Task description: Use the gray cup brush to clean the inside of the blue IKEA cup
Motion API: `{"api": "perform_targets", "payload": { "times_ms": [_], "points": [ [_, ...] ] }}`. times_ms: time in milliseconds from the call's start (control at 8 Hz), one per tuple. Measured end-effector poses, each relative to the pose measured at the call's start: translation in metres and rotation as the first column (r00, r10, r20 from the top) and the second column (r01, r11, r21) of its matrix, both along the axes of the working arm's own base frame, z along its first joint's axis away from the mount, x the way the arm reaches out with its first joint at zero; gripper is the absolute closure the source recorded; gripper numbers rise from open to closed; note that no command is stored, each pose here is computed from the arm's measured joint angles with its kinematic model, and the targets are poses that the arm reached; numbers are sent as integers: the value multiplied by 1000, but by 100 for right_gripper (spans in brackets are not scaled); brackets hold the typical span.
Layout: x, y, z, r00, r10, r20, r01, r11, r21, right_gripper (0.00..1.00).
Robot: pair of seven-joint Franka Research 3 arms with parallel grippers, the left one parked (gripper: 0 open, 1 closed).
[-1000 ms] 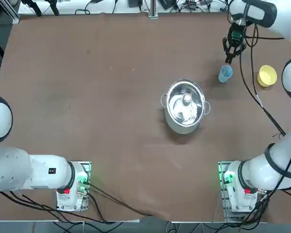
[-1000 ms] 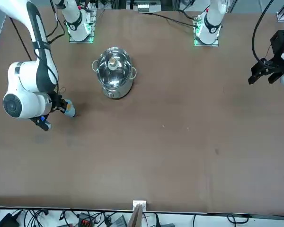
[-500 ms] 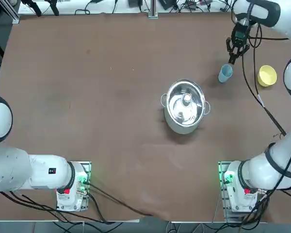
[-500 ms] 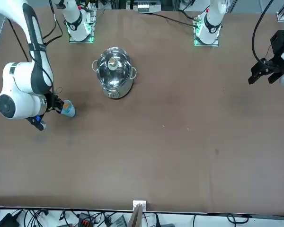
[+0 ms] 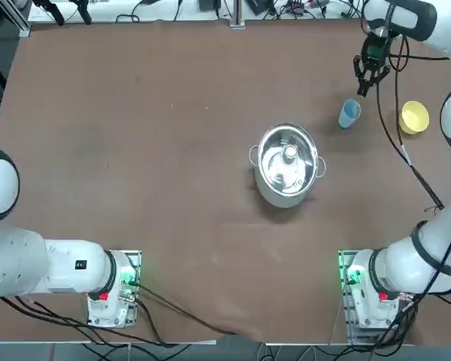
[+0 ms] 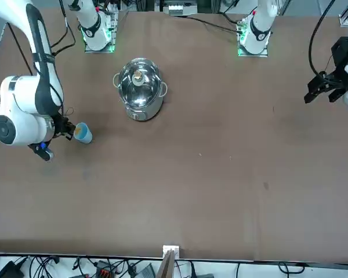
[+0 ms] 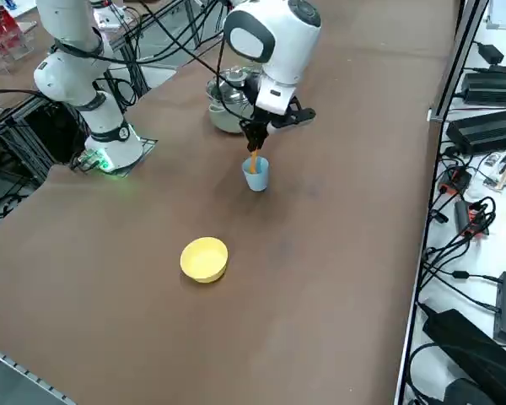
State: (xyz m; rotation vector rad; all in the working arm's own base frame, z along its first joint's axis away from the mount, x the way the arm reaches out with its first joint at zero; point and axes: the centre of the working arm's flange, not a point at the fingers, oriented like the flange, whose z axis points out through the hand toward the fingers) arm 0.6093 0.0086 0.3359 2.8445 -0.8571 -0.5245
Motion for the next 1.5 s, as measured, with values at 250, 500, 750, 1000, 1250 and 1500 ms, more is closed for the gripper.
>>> {"api": "perform_targets", "payload": {
  "times_ms": [250, 500, 750, 1000, 1250, 1500],
  "points": [
    [5, 3, 3, 1000, 4, 12, -4, 1000, 2, 97],
    [11, 11, 2, 1000, 8, 17, -8, 1000, 16, 97],
    [13, 19, -1, 1000, 9, 15, -9, 1000, 30, 97],
    [13, 30, -4, 1000, 0, 11, 0, 1000, 22, 97],
    [10, 44, -4, 1000, -3, 2, 3, 1000, 12, 97],
    [8, 42, -5, 1000, -9, -19, 9, 1000, 7, 97]
  ]
}}
